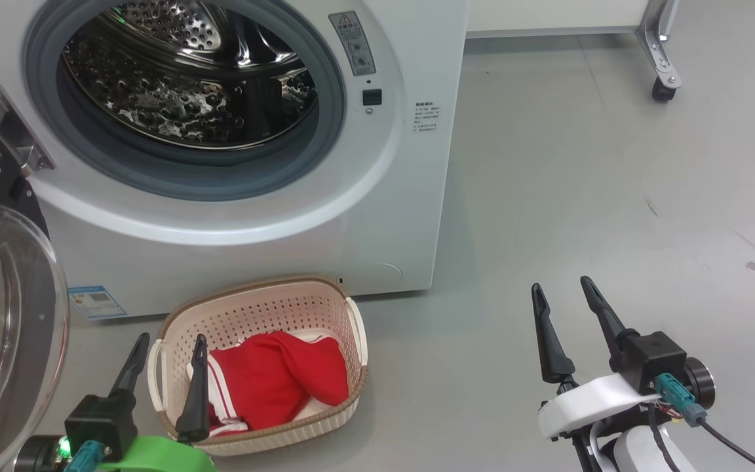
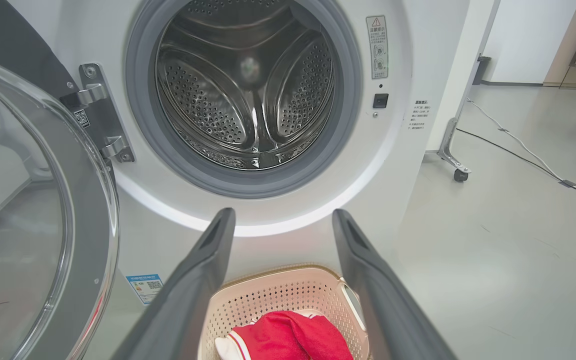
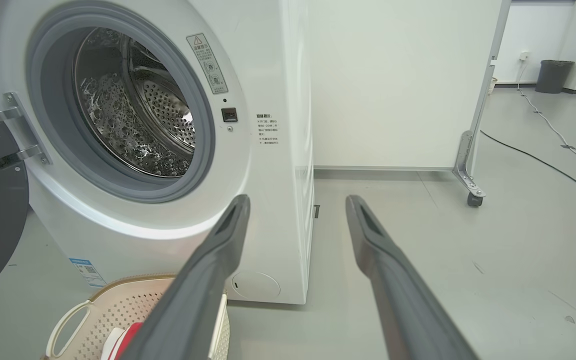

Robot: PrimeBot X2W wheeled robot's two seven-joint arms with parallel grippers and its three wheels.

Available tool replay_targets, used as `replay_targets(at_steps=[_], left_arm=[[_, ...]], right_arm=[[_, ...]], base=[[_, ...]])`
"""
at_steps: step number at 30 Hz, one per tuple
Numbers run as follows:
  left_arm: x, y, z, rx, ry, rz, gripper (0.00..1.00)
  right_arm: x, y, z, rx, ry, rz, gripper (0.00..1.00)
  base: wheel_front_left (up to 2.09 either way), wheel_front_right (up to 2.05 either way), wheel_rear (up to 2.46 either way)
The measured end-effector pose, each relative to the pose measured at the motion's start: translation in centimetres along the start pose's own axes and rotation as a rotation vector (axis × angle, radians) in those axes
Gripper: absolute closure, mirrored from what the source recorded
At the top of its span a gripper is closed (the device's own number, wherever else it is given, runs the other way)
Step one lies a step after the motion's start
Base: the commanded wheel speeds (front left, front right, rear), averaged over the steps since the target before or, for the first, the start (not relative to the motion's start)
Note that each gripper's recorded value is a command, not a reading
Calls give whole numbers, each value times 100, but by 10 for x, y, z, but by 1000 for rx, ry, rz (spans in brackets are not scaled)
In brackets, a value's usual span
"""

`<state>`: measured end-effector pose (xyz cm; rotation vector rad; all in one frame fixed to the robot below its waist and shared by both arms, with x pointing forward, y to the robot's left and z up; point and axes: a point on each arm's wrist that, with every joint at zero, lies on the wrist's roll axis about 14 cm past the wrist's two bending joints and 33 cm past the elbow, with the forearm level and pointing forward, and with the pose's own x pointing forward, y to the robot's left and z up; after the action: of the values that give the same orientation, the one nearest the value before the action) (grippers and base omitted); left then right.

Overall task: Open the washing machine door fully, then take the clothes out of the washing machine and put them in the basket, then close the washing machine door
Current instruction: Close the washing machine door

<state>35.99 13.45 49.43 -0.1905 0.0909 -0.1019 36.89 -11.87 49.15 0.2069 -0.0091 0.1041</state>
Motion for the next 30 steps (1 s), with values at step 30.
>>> replay_targets(at_steps=[30], left_arm=[[1,-4,6,-6,-9,-13,0]], right_arm=[[1,-4,-2,4,6,-8,0]], base=[[-60,60,0]])
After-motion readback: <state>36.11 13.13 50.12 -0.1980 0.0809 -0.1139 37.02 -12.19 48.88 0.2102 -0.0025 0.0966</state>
